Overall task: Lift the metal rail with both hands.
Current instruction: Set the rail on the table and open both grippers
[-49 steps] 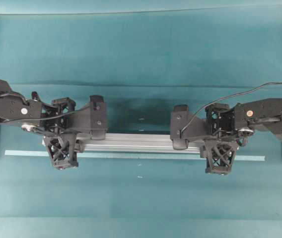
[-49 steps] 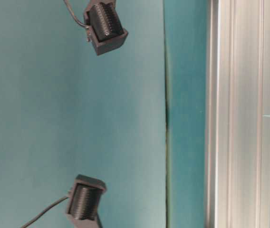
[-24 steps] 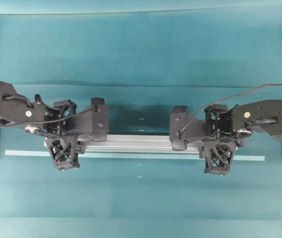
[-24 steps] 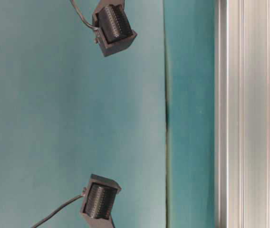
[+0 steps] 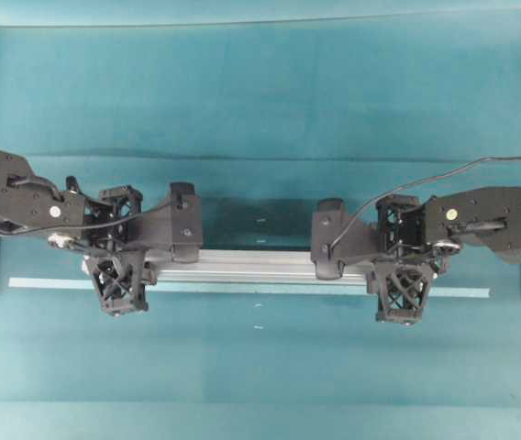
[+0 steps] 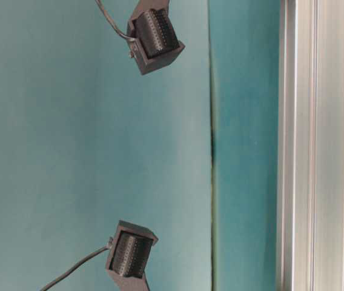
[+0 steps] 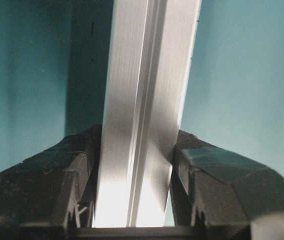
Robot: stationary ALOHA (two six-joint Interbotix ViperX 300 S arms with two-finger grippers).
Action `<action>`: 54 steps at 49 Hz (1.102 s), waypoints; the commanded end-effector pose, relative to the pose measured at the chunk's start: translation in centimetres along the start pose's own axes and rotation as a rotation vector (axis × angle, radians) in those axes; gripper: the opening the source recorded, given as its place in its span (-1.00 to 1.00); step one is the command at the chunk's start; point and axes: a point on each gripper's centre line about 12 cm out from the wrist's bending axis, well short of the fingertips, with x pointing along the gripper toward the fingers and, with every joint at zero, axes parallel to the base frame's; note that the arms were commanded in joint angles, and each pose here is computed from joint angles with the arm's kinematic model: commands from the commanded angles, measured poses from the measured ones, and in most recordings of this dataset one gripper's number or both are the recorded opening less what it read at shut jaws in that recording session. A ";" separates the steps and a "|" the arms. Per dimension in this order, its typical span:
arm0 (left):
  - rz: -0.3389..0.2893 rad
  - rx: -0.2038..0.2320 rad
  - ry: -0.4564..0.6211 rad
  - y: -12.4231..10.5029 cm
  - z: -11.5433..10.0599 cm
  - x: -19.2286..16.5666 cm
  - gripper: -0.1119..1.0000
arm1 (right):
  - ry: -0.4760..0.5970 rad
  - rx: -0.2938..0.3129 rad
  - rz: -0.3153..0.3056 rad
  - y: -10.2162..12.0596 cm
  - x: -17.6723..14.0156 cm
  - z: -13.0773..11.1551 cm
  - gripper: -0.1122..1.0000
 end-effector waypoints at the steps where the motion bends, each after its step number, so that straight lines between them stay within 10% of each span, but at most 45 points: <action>1: 0.000 -0.032 -0.009 0.2 0.2 0.0 -0.18 | 0.004 -0.005 0.003 0.3 0.4 0.0 -0.10; 30: -0.010 -0.032 -0.074 0.1 0.7 0.0 -0.21 | -0.009 0.007 0.002 0.2 0.6 -0.4 -0.11; 40: -0.011 -0.035 -0.084 0.1 0.9 -0.3 -0.20 | -0.010 0.015 0.008 0.3 0.6 -0.4 0.76; 54: -0.013 -0.018 -0.100 0.1 0.9 -0.8 0.97 | -0.032 0.015 0.006 0.3 0.6 -0.1 0.89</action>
